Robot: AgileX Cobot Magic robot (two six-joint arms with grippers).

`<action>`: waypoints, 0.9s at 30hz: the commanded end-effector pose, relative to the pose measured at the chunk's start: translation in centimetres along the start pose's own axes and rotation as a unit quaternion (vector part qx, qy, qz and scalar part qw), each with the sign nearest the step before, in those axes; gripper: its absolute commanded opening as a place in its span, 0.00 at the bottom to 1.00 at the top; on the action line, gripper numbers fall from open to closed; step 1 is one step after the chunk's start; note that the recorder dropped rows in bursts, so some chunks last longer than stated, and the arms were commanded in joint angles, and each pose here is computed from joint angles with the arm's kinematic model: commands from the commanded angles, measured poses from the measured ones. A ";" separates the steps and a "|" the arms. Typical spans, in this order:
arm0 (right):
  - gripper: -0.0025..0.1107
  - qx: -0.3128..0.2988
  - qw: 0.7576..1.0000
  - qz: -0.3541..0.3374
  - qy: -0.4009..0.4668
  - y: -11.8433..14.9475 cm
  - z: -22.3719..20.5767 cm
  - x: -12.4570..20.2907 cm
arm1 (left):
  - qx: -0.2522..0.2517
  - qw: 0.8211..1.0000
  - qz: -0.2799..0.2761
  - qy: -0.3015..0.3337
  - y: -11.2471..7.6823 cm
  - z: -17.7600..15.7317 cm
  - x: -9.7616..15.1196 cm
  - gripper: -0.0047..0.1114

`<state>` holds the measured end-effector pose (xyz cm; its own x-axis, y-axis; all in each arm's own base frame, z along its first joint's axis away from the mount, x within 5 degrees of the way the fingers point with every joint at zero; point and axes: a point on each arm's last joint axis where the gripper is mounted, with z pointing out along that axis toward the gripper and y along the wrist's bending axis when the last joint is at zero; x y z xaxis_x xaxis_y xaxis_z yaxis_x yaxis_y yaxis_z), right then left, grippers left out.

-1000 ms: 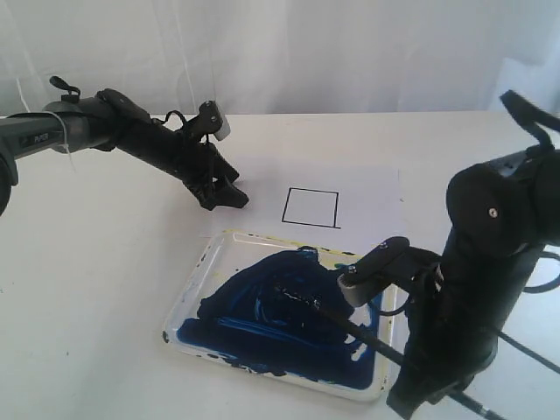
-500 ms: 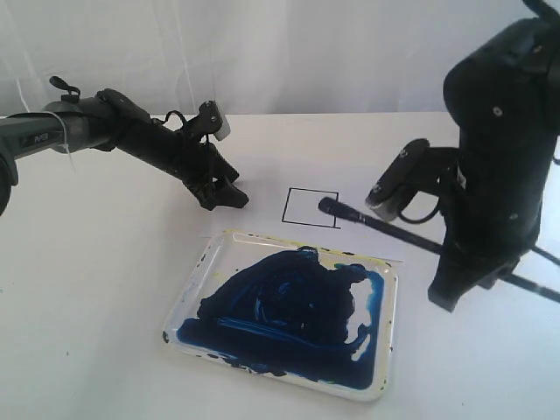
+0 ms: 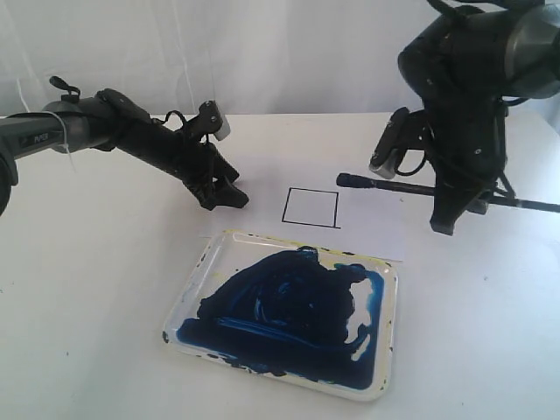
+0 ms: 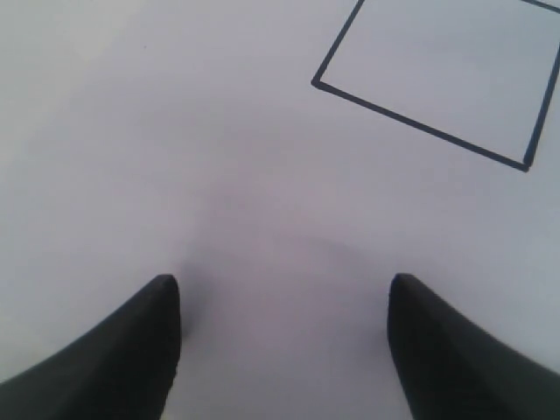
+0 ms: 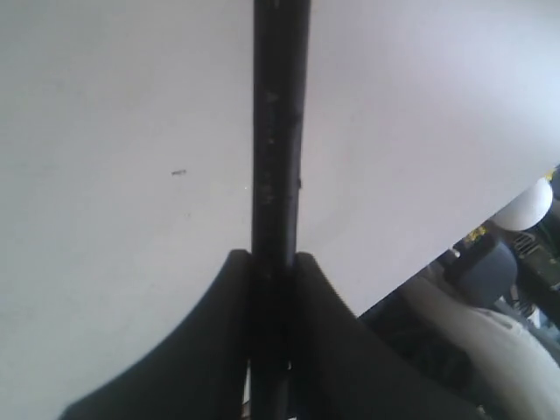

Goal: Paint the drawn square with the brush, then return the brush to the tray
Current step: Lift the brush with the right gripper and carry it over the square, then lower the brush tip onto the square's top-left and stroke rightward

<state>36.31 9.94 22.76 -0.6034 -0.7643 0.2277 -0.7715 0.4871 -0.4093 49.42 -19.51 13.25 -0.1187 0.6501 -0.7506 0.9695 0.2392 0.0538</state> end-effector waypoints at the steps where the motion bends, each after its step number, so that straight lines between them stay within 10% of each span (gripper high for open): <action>1: 0.02 0.009 0.999 -0.048 -0.006 -1.2 0.3 -1.6 | 0.010 1.000 -0.001 0.001 -0.2 0.2 0.0 0.64; 27: 0.02 -0.007 0.987 -0.154 -0.048 -2.6 2.2 -6.8 | 0.010 1.000 -0.001 0.001 -0.2 0.2 0.0 0.64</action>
<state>42.67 13.13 20.53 -0.3247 -0.9118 0.2514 -0.9148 0.2353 -0.3282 49.42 -19.51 13.25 -0.1187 0.6501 -0.7506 0.9695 0.2392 0.0538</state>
